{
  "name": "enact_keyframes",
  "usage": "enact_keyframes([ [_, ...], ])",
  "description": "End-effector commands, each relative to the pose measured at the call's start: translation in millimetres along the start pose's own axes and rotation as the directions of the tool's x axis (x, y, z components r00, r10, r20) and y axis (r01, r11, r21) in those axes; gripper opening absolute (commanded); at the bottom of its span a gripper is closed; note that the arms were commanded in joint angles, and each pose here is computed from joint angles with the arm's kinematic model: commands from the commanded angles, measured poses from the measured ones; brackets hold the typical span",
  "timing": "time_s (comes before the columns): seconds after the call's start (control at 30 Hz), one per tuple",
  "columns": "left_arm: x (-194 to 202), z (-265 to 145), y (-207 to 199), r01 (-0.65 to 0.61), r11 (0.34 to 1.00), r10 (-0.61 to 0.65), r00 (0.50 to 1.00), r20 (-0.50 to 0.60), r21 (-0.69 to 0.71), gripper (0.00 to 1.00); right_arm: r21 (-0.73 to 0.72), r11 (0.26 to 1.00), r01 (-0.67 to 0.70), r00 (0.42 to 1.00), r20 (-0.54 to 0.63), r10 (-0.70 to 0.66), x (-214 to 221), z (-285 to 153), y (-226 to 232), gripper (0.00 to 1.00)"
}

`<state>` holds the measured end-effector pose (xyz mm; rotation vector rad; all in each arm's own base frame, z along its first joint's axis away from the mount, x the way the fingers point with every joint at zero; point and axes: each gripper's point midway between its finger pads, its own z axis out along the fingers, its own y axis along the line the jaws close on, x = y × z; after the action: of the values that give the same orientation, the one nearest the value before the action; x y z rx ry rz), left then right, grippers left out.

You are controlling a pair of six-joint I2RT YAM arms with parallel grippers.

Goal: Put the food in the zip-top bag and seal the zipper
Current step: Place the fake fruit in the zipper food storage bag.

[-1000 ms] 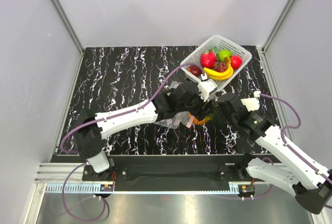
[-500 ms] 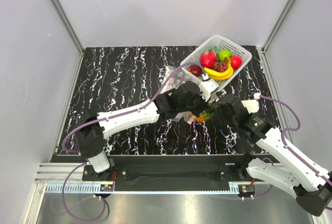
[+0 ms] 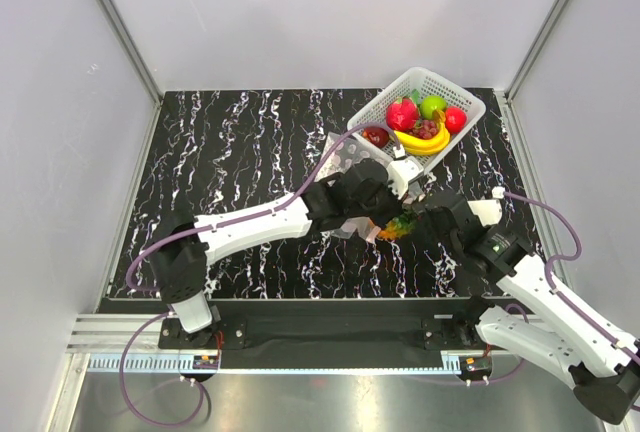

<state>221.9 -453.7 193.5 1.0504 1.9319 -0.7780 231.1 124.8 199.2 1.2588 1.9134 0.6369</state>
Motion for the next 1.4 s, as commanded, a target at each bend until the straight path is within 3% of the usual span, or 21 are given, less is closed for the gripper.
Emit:
enact_keyframes([
  [0.0, 17.4, 7.8, -6.6, 0.024, 0.999, -0.022, 0.999, -0.046, 0.037, 0.0, -0.149, 0.983, -0.109, 0.993, 0.024, 0.114, -13.5, -14.4, 44.1, 0.35],
  [0.1, 25.1, 5.8, -7.8, 0.054, 0.997, -0.049, 0.996, -0.079, 0.057, 0.0, -0.105, 0.991, -0.086, 0.995, 0.046, 0.091, -15.0, -10.4, 30.9, 0.34],
  [0.13, 28.2, 5.5, -8.4, 0.06, 0.996, -0.054, 0.994, -0.094, 0.065, 0.0, -0.093, 0.992, -0.083, 0.995, 0.048, 0.088, -14.8, -9.4, 26.6, 0.21],
  [0.2, 37.6, 4.1, -11.2, 0.069, 0.994, -0.057, 0.989, -0.133, 0.083, 0.0, -0.048, 0.994, -0.099, 0.993, 0.053, 0.102, -12.8, -3.8, 9.3, 0.12],
  [0.23, 41.7, 3.8, -11.7, 0.07, 0.994, -0.057, 0.988, -0.144, 0.087, 0.0, -0.035, 0.994, -0.101, 0.993, 0.052, 0.102, -11.1, -1.1, 2.9, 0.0],
  [0.37, 56.0, 5.4, -15.0, 0.069, 0.991, -0.049, 0.983, -0.176, 0.111, 0.0, -0.039, 0.99, -0.135, 0.991, 0.012, 0.136, 3.2, 12.9, -14.0, 0.0],
  [0.4, 57.5, 5.6, -15.2, 0.066, 0.991, -0.044, 0.983, -0.178, 0.115, 0.04, -0.043, 0.989, -0.144, 0.99, 0.004, 0.144, 5.1, 13.4, -15.0, 0.0],
  [0.43, 61.3, 6.2, -14.6, 0.065, 0.991, -0.044, 0.982, -0.185, 0.114, 0.17, -0.044, 0.988, -0.149, 0.989, 0.0, 0.149, 6.2, 14.3, -15.4, 0.0],
  [0.53, 67.4, 4.4, -13.1, 0.05, 0.992, -0.028, 0.983, -0.182, 0.115, 0.25, -0.034, 0.988, -0.147, 0.989, -0.013, 0.147, 9.9, 15.3, -15.5, 0.0],
  [0.67, 60.6, -0.7, -15.0, 0.021, 0.991, -0.003, 0.991, -0.135, 0.131, 0.46, -0.035, 0.988, -0.151, 0.988, -0.048, 0.149, 14.6, 10.8, -6.9, 0.0],
  [0.77, 59.9, -1.9, -15.7, 0.006, 0.991, 0.011, 0.992, -0.123, 0.137, 0.54, -0.032, 0.988, -0.15, 0.987, -0.06, 0.148, 15.8, 8.2, -2.1, 0.0],
  [1.37, 49.8, 8.8, -15.9, -0.122, 0.991, 0.126, 0.99, -0.067, 0.062, 0.61, -0.038, 0.968, -0.25, 0.931, -0.284, 0.229, 51.2, -8.5, 25.0, 0.0],
])
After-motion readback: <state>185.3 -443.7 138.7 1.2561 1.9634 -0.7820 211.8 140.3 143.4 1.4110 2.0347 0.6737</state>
